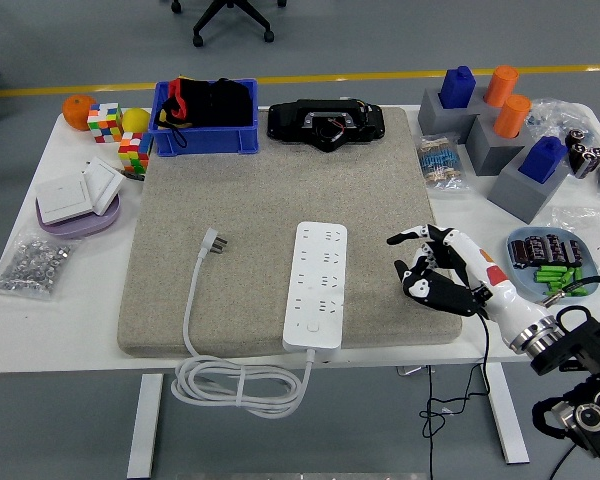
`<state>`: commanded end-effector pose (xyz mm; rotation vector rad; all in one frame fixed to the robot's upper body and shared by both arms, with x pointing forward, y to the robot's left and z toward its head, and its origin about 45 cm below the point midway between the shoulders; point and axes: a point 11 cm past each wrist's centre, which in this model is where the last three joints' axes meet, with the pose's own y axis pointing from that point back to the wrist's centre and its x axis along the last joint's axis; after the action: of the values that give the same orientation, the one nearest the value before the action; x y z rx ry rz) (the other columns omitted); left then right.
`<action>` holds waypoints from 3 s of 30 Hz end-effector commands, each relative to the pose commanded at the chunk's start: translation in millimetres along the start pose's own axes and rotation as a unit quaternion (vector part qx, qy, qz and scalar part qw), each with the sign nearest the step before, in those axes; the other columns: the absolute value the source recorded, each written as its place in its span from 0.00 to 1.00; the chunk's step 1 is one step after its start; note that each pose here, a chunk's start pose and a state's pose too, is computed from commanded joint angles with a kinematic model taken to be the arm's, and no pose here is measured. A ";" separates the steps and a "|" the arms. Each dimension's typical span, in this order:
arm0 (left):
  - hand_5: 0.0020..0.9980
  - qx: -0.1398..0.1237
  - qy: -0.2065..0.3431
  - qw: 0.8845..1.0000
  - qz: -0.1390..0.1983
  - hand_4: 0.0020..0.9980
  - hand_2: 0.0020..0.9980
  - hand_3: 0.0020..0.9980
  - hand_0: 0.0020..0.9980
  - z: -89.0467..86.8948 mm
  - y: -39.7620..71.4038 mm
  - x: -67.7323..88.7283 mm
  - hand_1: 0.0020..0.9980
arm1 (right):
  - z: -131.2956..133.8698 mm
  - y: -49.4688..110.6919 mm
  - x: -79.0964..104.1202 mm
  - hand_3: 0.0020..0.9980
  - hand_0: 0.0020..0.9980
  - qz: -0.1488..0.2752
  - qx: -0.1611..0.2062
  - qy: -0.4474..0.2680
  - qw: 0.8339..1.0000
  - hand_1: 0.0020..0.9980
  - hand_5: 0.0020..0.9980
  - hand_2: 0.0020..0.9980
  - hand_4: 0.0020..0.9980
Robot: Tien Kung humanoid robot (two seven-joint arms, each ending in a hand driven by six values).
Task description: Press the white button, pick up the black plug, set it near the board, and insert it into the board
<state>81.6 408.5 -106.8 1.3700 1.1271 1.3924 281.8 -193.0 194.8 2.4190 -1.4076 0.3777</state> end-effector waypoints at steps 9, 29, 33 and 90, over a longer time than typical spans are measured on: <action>0.53 0.002 0.001 1.000 0.001 0.65 0.66 0.73 0.77 -2.0 -0.3 1.0 0.71 | 2.0 -13.5 -31.1 0.56 0.00 -0.089 -0.033 0.077 0.992 0.00 0.00 0.11 0.29; 0.52 0.003 -0.001 1.000 0.001 0.65 0.66 0.73 0.77 -2.1 -0.2 1.3 0.71 | 10.1 -40.3 -57.9 0.54 0.00 -0.139 -0.010 0.201 0.970 0.00 0.00 0.11 0.26; 0.52 0.004 -0.001 1.000 0.002 0.65 0.66 0.73 0.77 -2.3 -0.2 1.3 0.71 | 15.1 -45.6 -63.5 0.54 0.00 -0.150 -0.010 0.207 0.967 0.00 0.00 0.11 0.25; 0.52 0.005 -0.003 1.000 0.001 0.65 0.66 0.73 0.77 -2.5 -0.3 1.1 0.71 | -19.6 -59.3 -53.2 0.53 0.00 -0.120 0.065 0.252 0.958 0.00 0.00 0.11 0.26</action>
<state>79.1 409.6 -106.8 1.3824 1.1298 1.3847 306.7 -115.6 184.4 2.3207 -0.8829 0.9665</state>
